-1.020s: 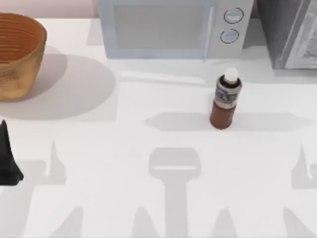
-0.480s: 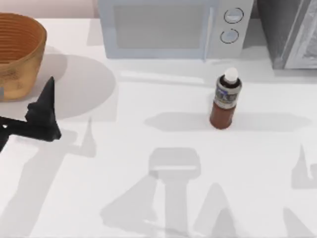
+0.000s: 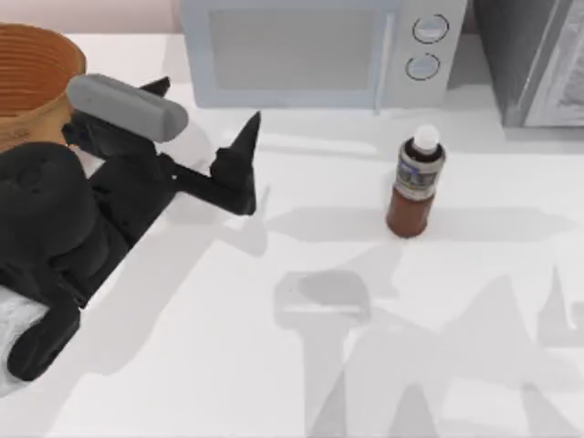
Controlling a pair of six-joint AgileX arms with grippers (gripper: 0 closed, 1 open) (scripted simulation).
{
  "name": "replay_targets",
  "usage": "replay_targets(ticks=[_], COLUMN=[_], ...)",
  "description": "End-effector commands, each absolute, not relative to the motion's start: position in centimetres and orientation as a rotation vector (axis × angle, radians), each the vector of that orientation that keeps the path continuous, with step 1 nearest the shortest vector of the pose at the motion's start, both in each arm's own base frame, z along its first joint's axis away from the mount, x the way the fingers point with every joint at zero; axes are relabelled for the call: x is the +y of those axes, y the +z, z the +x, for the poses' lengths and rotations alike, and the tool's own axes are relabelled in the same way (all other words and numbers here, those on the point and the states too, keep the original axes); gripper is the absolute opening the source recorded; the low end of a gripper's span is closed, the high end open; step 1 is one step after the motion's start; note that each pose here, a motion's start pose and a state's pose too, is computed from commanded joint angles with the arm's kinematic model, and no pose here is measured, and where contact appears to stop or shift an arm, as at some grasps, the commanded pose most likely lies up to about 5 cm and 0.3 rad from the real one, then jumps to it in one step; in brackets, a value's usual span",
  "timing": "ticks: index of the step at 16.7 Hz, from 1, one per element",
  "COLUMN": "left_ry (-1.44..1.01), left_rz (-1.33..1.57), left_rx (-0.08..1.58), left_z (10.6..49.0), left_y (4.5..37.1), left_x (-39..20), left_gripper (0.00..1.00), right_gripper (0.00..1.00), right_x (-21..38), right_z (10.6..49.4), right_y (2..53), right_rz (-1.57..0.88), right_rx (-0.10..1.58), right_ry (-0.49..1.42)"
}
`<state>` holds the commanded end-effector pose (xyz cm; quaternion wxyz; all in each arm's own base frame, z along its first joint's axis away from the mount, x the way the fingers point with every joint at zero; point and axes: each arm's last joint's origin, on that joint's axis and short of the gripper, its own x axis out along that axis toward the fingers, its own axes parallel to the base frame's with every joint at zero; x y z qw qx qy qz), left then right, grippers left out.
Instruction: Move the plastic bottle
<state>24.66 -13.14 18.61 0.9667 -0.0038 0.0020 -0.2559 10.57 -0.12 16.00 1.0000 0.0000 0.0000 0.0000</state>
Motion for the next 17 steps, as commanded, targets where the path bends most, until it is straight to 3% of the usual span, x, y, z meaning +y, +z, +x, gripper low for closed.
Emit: replay_targets(ticks=[5,11,17], left_ry=[-0.656,-0.772,-0.806], left_rz=[-0.004,0.000,0.001], left_rx=[0.004,0.003,0.002], left_z=[26.8,26.4,25.9], left_y=[13.3,7.1,5.1], left_x=[-19.1,-23.6,-24.7], left_gripper=[1.00,1.00,1.00], right_gripper=[1.00,1.00,1.00], right_x=[-0.1,-0.1,-0.1], right_z=[10.6,10.6,10.6], right_y=[16.0,16.0,16.0], right_rz=[0.000,0.000,0.000], right_rx=[0.000,0.000,0.000], right_ry=[0.000,0.000,0.000])
